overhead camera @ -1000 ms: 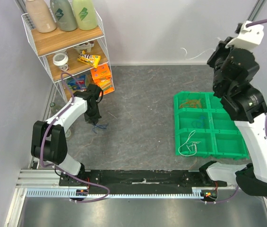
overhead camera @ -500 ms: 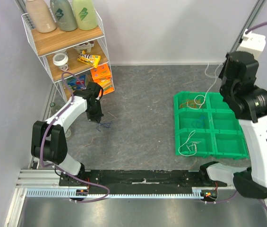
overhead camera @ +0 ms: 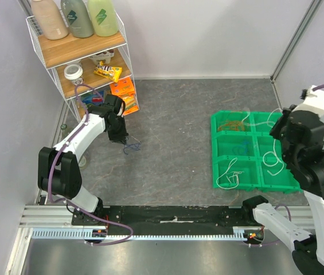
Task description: Untangle the cables
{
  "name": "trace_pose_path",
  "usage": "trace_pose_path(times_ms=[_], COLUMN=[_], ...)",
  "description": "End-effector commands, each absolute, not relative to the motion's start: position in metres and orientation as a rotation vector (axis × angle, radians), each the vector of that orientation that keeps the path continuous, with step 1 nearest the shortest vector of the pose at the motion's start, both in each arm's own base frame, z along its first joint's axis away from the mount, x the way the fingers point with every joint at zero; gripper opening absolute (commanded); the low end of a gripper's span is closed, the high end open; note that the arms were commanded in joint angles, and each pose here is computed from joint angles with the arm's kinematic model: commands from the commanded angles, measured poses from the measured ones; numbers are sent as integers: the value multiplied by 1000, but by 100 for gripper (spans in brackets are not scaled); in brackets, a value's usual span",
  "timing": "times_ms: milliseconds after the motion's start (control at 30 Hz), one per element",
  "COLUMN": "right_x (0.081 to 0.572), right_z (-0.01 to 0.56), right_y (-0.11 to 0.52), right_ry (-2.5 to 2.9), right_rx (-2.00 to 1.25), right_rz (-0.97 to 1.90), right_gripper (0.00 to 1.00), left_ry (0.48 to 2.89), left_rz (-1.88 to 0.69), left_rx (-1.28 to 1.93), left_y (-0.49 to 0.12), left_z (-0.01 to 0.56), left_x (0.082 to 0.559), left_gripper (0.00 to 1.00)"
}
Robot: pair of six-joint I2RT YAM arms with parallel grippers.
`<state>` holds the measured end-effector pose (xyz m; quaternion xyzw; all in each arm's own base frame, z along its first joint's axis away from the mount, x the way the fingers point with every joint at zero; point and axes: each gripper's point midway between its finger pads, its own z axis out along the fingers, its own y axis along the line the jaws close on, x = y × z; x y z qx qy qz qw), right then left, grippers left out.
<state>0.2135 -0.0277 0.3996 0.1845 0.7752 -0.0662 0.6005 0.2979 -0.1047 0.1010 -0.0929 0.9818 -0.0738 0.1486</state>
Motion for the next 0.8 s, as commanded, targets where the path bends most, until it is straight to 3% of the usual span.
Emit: trace_pose_path(times_ms=[0, 267, 767], right_x=[218, 214, 163], right_z=[355, 306, 222], right_y=[-19, -15, 10], right_ry=[1898, 1929, 2176], right_rx=[486, 580, 759], right_rz=[-126, -79, 96], right_gripper=[0, 0, 0], left_ry=[2766, 2748, 2701], left_rz=[-309, -336, -401], left_rx=[-227, -213, -182], left_y=[-121, -128, -145], left_z=[119, 129, 150], left_x=[312, 315, 321], left_gripper=[2, 2, 2])
